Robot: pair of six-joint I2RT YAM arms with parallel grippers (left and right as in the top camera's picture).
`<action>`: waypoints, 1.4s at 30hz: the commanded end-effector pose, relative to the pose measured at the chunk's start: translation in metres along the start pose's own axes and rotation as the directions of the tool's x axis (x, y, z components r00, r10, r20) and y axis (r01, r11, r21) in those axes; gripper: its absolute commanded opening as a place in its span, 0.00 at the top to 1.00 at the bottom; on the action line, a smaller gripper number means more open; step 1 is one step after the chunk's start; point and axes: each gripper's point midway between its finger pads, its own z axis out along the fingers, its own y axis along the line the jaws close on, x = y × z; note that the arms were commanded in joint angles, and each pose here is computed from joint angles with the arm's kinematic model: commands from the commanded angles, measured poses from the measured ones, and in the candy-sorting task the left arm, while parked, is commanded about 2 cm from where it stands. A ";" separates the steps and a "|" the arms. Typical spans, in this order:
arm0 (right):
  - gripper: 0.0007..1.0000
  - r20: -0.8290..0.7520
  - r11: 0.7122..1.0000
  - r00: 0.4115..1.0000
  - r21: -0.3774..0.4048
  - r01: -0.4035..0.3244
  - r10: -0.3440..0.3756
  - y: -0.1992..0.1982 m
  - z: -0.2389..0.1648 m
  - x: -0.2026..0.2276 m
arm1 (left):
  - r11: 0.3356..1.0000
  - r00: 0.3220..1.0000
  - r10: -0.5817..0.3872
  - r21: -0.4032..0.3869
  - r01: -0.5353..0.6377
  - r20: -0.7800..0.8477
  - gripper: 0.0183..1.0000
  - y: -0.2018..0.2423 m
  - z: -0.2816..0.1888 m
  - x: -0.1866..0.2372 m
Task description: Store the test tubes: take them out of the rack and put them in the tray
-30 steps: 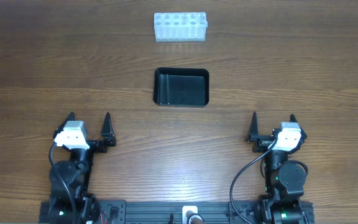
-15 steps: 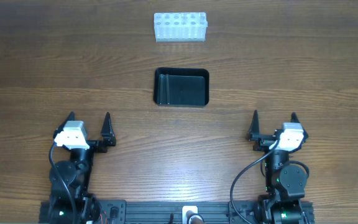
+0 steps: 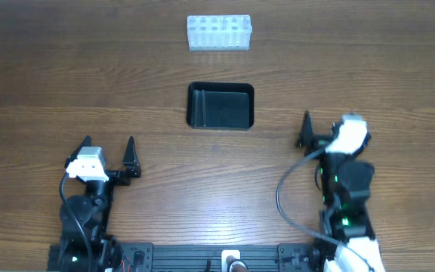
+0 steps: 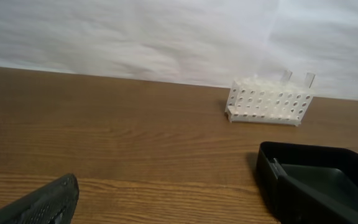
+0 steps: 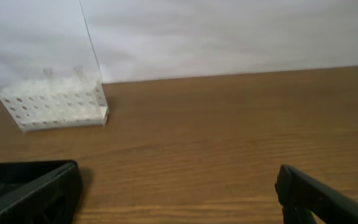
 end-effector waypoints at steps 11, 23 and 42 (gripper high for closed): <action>0.03 -0.234 0.923 0.961 -0.383 0.047 -0.147 0.176 0.104 -0.006 | 1.000 1.000 0.011 0.008 -0.011 0.001 0.00 -0.001 0.000 0.001; 0.06 -0.406 0.947 0.901 -0.321 0.015 -0.152 0.235 0.199 0.020 | 1.000 1.000 0.011 0.008 -0.011 0.001 0.00 -0.001 0.000 0.001; 0.08 -0.340 0.971 0.933 -0.238 0.033 -0.115 0.244 0.268 0.020 | 1.000 1.000 0.011 0.008 -0.011 0.001 0.00 -0.001 0.000 0.001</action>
